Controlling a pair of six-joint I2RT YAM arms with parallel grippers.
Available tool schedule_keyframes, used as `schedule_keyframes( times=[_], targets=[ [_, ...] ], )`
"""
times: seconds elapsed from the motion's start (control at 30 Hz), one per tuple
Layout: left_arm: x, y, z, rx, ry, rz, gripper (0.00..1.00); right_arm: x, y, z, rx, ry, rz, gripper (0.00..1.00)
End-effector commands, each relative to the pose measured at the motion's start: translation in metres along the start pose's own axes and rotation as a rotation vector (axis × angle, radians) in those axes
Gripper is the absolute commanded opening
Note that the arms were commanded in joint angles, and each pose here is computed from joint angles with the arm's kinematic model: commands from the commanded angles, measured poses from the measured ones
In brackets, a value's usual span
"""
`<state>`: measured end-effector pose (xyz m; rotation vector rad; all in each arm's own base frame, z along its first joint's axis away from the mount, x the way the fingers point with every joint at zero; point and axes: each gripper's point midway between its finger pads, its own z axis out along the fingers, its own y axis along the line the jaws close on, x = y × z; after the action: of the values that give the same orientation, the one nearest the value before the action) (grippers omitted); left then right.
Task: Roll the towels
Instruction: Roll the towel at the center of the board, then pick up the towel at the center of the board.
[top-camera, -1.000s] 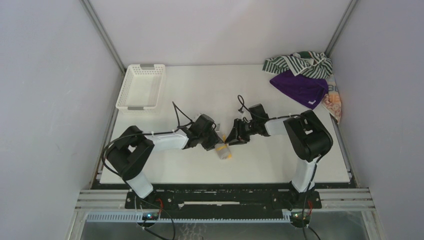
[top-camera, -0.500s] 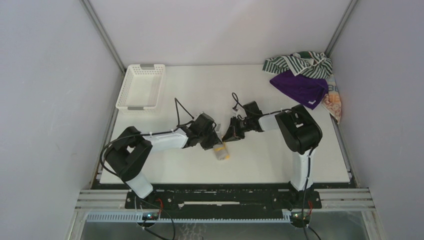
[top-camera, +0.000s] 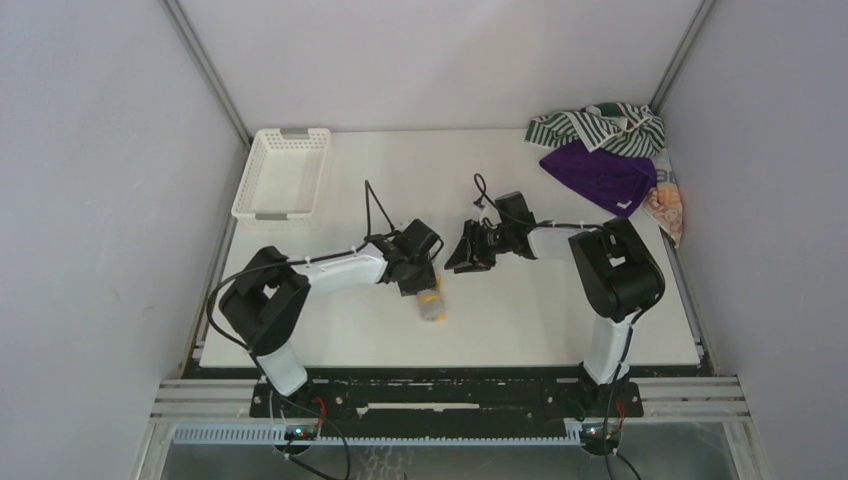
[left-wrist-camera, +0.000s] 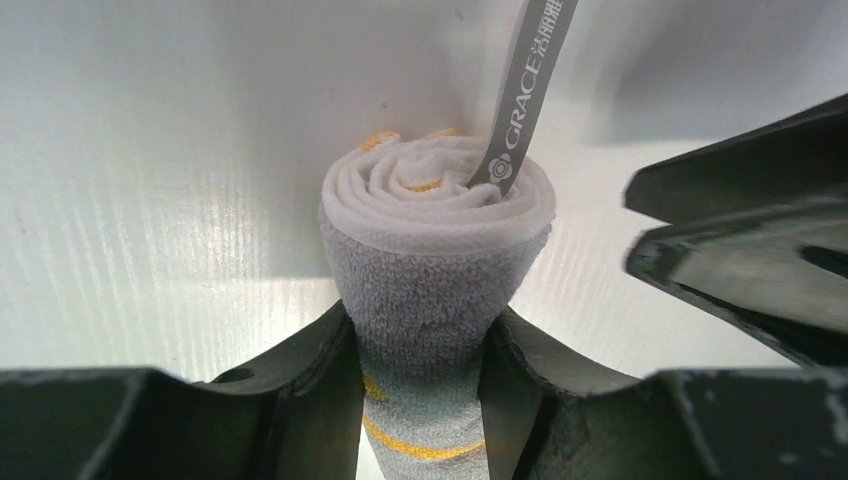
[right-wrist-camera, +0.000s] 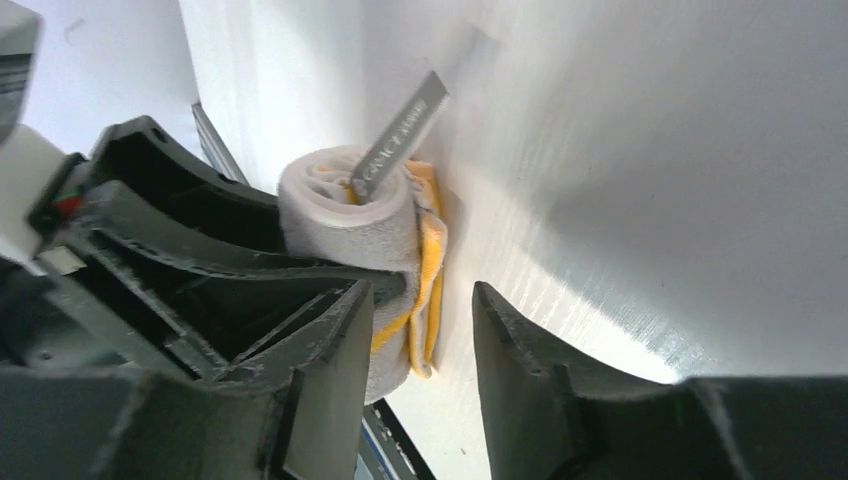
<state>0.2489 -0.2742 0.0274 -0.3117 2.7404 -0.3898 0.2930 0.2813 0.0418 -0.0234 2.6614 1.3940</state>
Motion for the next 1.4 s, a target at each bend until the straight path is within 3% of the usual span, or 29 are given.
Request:
schedule_keyframes(
  times=[0.0,0.23,0.63,0.77,1.1,1.2,1.37],
  targets=[
    [-0.001,0.025,-0.002,-0.159,-0.012,0.124,0.45,-0.009,0.022,-0.010,-0.041,-0.048,-0.022,0.45],
    [-0.002,0.023,-0.001,-0.192,-0.022,0.173,0.46,-0.001,0.032,0.016,-0.090,-0.011,0.062,0.55],
    [0.001,0.015,0.001,-0.191,-0.021,0.215,0.47,0.019,0.018,0.051,-0.104,0.059,0.166,0.57],
    [0.000,0.012,0.001,-0.184,-0.020,0.218,0.47,0.033,-0.001,0.059,-0.072,0.093,0.198,0.49],
    [0.002,0.007,0.001,-0.152,-0.016,0.185,0.54,0.055,-0.029,0.058,-0.020,0.095,0.197,0.06],
    [0.002,0.004,0.000,-0.116,-0.007,0.148,0.59,0.050,-0.030,0.057,-0.012,0.071,0.164,0.00],
    [0.007,0.007,-0.002,-0.009,0.038,0.022,0.64,0.048,-0.034,0.059,-0.001,0.054,0.146,0.00]
  ],
)
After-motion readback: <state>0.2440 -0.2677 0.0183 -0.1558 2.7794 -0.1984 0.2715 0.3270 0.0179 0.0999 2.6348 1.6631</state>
